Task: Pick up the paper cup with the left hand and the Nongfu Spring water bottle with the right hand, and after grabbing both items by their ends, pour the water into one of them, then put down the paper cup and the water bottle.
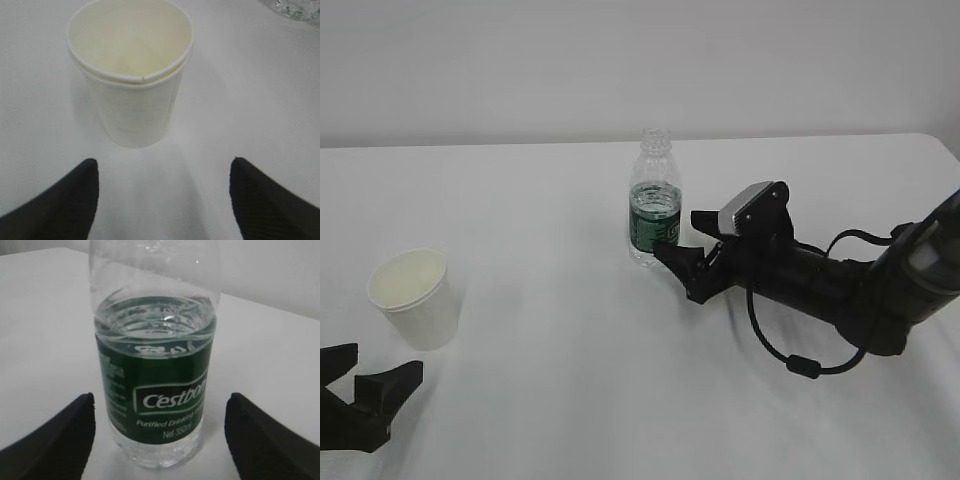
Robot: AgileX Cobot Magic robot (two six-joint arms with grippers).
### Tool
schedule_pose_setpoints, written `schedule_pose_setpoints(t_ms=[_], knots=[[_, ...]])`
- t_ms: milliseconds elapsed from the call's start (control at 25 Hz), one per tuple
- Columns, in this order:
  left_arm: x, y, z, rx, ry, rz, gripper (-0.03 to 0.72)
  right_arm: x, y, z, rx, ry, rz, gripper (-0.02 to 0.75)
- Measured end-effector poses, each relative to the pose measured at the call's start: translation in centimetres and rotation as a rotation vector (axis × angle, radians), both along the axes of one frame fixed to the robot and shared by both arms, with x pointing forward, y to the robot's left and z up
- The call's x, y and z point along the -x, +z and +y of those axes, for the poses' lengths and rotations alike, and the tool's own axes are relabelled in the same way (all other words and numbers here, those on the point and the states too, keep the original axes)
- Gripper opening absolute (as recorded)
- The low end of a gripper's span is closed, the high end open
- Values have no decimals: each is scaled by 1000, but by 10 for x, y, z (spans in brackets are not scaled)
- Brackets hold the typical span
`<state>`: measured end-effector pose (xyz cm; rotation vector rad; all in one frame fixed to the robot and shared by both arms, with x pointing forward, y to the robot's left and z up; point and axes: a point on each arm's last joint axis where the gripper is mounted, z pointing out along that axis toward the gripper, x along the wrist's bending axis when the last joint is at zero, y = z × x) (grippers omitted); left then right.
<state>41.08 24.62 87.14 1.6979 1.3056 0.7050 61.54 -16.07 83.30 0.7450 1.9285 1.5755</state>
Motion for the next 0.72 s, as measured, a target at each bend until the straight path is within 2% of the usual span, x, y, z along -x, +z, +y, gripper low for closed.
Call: schedule_pose_setpoints(t_ms=[720], knots=[[0,0,0,0,0,0,587,-9,3,11,-4,5,2,608]])
